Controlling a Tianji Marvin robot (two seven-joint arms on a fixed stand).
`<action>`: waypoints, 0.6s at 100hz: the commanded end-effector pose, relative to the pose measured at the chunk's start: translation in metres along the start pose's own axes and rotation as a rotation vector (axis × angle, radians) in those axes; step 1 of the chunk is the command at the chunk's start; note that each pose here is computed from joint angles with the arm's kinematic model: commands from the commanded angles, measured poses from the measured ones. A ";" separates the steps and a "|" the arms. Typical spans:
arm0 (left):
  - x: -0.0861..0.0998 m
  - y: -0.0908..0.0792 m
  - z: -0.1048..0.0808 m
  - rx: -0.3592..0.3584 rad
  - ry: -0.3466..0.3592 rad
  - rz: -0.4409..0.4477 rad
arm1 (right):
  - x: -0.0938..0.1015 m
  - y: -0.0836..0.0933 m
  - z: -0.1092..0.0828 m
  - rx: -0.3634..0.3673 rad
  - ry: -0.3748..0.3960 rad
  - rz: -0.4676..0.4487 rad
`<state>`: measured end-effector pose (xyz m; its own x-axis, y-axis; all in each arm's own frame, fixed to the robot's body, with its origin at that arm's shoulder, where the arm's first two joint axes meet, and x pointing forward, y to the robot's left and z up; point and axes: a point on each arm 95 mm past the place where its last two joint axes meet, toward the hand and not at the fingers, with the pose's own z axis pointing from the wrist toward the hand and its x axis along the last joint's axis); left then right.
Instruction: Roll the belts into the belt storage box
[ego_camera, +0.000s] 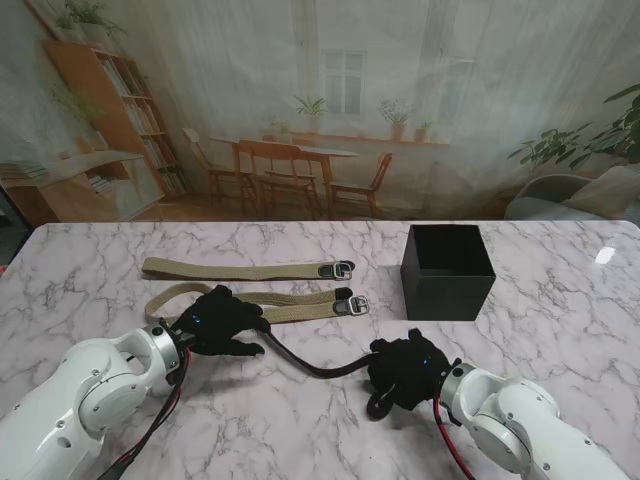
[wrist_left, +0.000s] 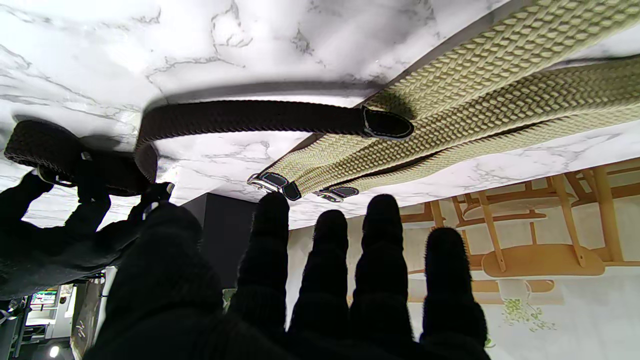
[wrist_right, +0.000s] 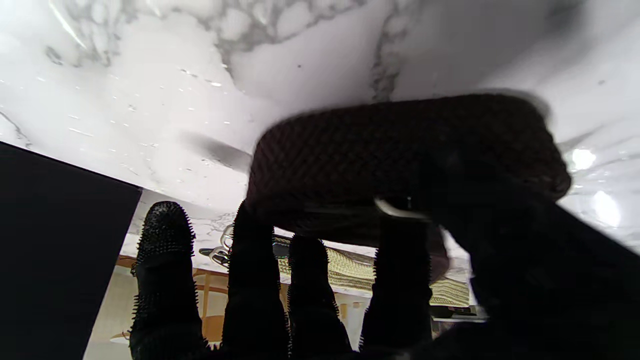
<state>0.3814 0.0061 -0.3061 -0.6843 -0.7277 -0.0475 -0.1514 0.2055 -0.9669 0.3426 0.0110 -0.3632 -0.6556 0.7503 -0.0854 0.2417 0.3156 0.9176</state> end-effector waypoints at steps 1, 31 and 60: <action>0.000 0.002 0.001 -0.016 0.001 -0.005 | 0.005 0.000 0.001 0.021 0.011 -0.007; 0.001 0.003 0.001 -0.023 -0.001 -0.007 | 0.006 -0.006 0.007 0.026 0.000 0.017; 0.002 0.005 0.004 -0.040 0.001 -0.013 | 0.007 -0.008 0.006 -0.001 -0.008 0.004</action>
<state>0.3816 0.0044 -0.3088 -0.6832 -0.7290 -0.0423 -0.1664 0.2117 -0.9631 0.3439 0.0187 -0.3667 -0.6529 0.7526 -0.0856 0.2376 0.3108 0.9203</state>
